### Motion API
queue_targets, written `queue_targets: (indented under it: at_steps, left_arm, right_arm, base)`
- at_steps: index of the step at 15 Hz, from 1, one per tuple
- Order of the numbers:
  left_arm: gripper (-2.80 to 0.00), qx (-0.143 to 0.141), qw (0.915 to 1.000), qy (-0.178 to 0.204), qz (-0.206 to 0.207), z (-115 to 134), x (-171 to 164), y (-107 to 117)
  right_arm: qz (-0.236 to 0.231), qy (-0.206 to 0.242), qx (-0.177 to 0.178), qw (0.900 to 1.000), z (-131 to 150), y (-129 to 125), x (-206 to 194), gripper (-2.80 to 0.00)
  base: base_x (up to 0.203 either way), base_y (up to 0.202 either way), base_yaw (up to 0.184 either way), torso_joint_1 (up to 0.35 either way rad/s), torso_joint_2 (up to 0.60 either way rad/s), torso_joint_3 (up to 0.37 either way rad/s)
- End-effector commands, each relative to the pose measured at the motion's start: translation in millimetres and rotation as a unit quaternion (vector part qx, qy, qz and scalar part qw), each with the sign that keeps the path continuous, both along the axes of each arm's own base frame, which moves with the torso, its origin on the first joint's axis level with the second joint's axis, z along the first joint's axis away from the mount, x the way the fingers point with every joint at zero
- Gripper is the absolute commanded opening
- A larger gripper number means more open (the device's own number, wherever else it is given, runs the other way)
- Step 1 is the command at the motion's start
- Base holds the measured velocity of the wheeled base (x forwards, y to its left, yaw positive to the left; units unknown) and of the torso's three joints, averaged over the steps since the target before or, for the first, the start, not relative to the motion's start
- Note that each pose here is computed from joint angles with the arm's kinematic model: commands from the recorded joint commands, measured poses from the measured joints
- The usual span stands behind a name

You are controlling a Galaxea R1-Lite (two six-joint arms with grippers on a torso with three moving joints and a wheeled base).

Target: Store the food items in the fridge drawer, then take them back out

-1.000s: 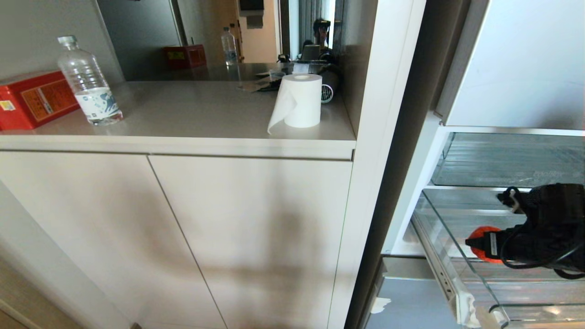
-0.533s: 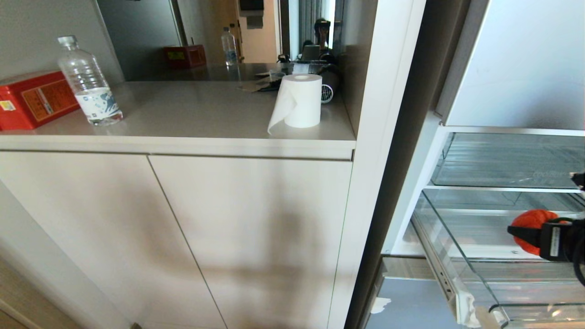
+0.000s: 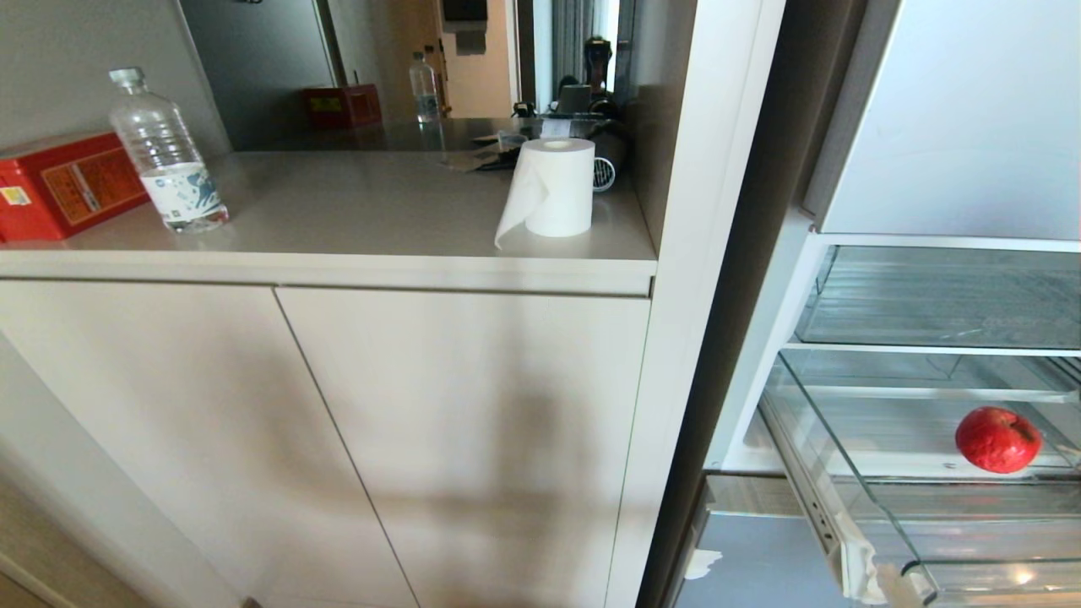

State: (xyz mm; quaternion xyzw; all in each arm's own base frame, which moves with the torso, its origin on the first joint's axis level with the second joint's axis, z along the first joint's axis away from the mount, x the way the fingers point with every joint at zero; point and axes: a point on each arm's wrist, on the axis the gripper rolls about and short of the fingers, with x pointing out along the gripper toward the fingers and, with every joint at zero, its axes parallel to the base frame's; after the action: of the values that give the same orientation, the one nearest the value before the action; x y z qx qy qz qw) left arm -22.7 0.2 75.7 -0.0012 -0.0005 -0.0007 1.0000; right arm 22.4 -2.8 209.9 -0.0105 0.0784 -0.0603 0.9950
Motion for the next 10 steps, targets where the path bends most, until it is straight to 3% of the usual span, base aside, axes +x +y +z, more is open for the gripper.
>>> queue_targets:
  at_steps: [1,6,10]
  left_arm:
    - [-2.8,0.0,1.0,0.0,0.0,0,0,0]
    - [-2.8,0.0,1.0,0.0,0.0,0,0,0]
    - [-2.8,0.0,1.0,0.0,0.0,0,0,0]
  right_arm:
    - [0.003,-0.081,-0.011,0.997,-9,6,-40,-2.8]
    - [0.032,-0.079,0.01,0.996,-59,6,-30,-2.8]
    - [0.059,-0.019,-0.039,0.997,-96,5,-23,-2.8]
  base:
    - [0.0,0.0,0.0,0.0,0.0,0.0]
    - [0.0,0.0,0.0,0.0,0.0,0.0]
    - [0.0,0.0,0.0,0.0,0.0,0.0]
